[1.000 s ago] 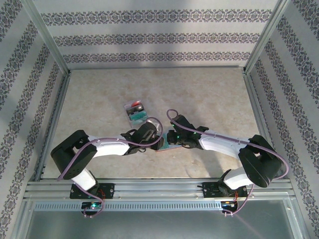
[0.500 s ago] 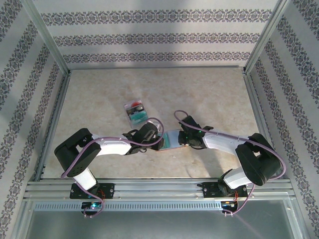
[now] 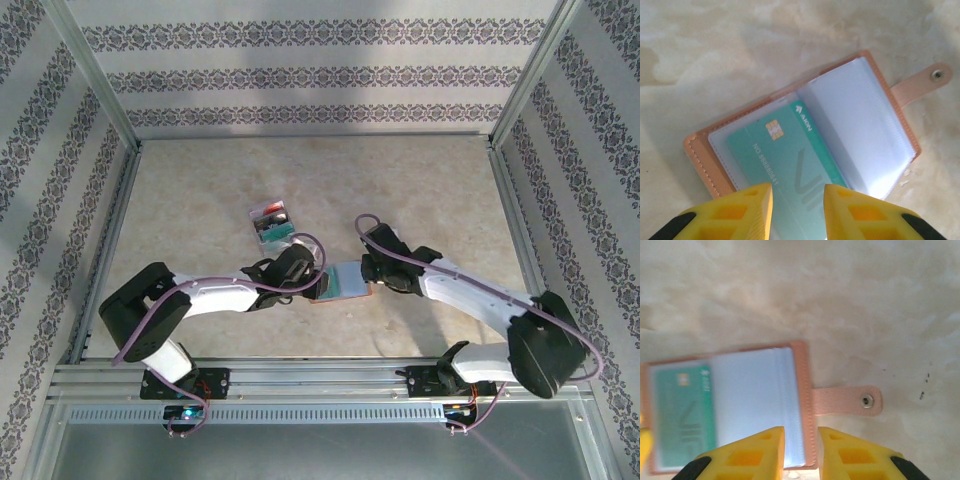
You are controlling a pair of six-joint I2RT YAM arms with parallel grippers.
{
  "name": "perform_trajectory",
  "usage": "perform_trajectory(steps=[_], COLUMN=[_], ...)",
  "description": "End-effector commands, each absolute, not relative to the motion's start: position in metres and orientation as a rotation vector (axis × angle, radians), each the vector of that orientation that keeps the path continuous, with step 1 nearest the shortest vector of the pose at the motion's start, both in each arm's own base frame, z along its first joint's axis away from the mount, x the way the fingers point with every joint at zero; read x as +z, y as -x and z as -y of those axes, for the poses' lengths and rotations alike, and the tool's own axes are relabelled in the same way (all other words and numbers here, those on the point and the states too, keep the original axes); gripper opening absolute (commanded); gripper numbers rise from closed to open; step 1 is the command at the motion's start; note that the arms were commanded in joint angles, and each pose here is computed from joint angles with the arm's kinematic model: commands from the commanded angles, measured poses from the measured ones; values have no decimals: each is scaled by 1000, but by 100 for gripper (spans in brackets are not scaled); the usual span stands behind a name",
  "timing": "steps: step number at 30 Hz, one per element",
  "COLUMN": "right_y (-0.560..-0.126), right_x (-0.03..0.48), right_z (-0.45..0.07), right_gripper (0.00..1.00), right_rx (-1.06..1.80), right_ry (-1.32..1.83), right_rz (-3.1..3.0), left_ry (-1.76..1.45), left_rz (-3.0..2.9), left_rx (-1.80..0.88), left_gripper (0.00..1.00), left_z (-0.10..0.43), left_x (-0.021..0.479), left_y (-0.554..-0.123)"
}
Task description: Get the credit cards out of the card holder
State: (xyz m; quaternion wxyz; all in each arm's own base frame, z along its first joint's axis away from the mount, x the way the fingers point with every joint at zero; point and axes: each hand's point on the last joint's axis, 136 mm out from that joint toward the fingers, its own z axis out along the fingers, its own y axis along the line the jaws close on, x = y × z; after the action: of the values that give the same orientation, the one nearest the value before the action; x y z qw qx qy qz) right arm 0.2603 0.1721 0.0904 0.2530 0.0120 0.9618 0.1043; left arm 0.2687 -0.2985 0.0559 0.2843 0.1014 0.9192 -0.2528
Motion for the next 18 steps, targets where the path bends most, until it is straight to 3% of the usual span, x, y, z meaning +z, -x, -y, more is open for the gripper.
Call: perform_trajectory(steps=[1,11,18], right_y=[-249,-237,-245], right_x=[98,71,44], right_z=[-183,-272,-279], right_gripper=[21,12,15], right_rx=[321,542,495], right_ry=[-6,169,165], right_rz=[-2628,-2721,-2785], left_ry=[-239,-102,-74], left_rz=[-2444,-2489,-2504], left_rx=[-641,-677,-704], left_gripper=[34,27,22], left_z=[292,281,277], left_x=[65,44,34], left_y=[-271,-272,-272])
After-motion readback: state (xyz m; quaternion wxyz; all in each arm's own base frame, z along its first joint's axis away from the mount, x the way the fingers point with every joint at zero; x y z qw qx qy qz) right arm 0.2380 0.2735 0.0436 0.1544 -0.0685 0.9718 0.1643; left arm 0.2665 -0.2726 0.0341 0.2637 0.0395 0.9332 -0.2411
